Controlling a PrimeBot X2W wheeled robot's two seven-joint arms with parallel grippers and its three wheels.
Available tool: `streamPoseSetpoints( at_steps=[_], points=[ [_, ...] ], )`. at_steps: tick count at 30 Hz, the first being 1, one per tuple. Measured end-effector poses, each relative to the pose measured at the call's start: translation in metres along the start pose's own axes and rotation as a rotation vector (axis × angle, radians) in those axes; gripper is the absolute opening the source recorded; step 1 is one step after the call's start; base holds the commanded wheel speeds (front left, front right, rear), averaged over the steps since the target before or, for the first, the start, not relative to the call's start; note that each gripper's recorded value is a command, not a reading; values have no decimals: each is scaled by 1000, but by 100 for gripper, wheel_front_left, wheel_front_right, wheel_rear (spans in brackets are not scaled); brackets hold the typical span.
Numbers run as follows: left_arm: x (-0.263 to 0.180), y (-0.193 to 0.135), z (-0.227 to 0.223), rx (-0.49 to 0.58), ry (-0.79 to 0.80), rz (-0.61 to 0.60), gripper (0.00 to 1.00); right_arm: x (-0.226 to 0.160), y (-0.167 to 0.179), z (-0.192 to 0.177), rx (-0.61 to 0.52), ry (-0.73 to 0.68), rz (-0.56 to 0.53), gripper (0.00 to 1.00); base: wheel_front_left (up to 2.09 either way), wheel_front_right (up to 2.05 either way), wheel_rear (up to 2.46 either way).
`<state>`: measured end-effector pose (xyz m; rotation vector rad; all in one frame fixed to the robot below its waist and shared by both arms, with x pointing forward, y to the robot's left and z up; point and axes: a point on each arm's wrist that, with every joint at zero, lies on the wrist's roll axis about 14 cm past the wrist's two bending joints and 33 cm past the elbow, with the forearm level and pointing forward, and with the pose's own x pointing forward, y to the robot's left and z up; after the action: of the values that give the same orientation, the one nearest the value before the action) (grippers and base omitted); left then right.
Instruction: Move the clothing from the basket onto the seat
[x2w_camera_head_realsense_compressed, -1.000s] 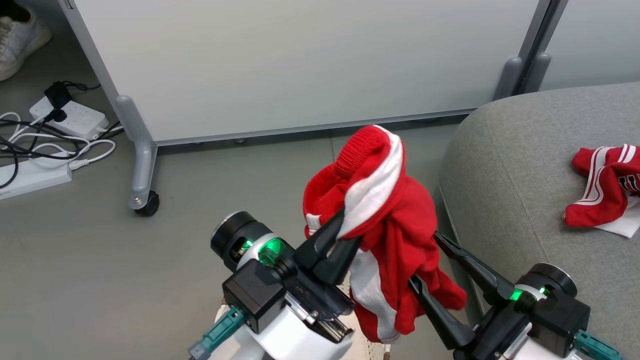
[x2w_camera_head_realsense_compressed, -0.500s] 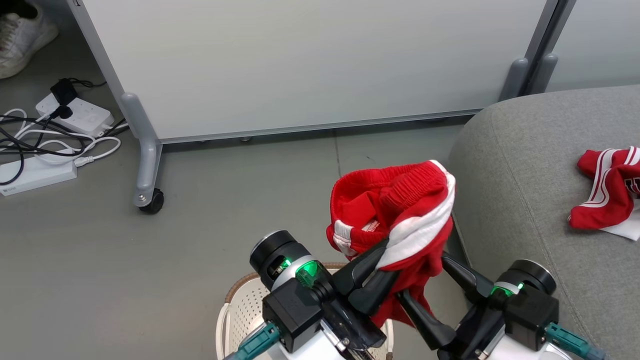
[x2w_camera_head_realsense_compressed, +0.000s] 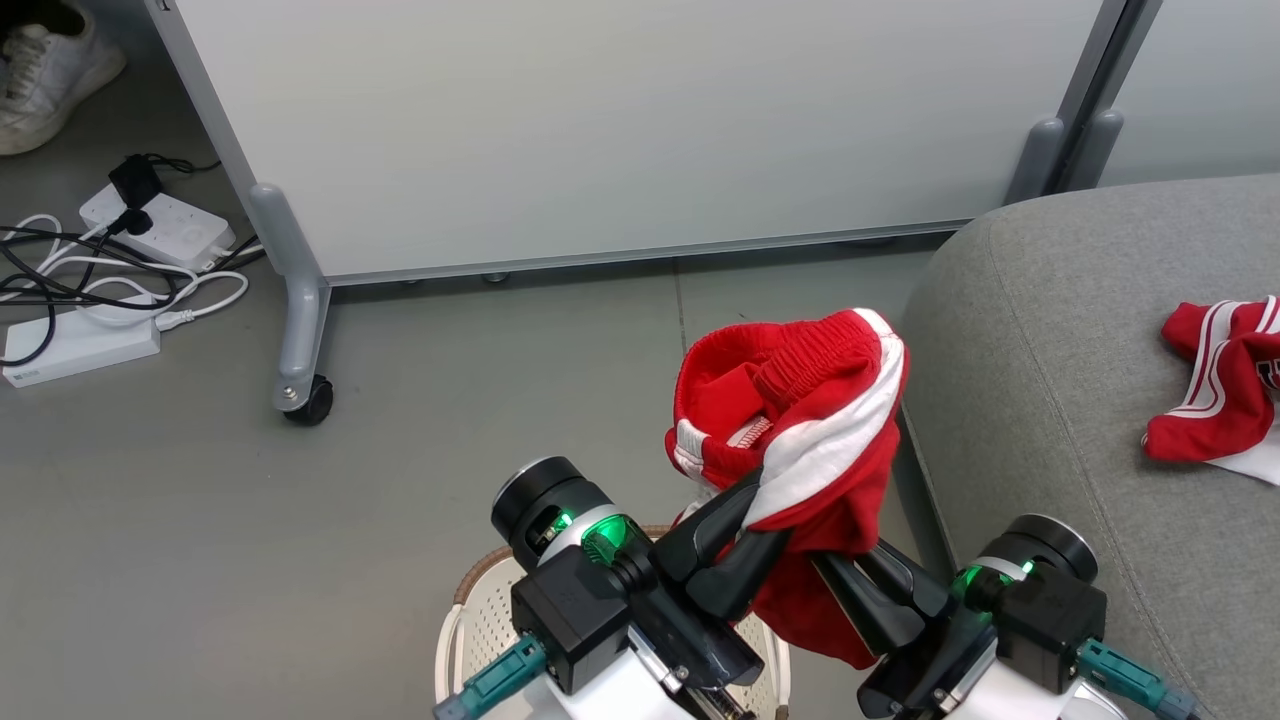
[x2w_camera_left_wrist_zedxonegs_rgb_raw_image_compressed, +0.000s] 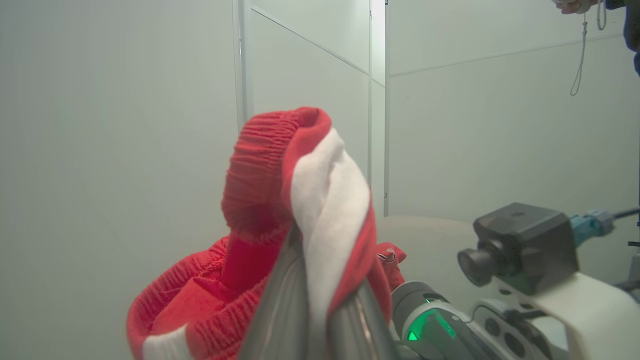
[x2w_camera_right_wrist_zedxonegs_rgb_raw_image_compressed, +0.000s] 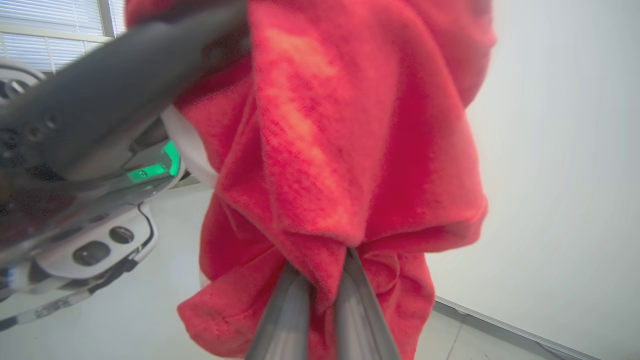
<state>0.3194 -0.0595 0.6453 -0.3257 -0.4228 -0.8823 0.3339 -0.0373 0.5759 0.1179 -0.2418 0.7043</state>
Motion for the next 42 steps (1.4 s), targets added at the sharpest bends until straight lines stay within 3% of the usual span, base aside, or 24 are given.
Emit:
streamPoseSetpoints(
  at_steps=[15, 16, 18, 20, 29, 42],
  points=[
    [-3, 8, 0, 14, 1, 27, 0, -3, -36, 31, -15, -119, -170, 0, 0, 0, 0],
    [-3, 7, 0, 15, 1, 24, 24, -3, -38, 34, -23, -126, -176, 0, 0, 0, 0],
    [-3, 5, -1, 17, 4, 19, 58, -3, -43, 40, -39, -144, -195, 0, 0, 0, 0],
    [-4, 5, -5, 17, 15, 21, 98, -3, -46, 44, -42, -160, -211, 0, 0, 0, 0],
    [-6, 8, -9, 60, 34, 25, 100, -8, -58, 50, -69, -176, -261, 0, 0, 0, 0],
    [-22, 23, -37, 99, 132, 76, 100, -37, -102, 54, -103, -175, -429, 0, 0, 0, 0]
  ],
)
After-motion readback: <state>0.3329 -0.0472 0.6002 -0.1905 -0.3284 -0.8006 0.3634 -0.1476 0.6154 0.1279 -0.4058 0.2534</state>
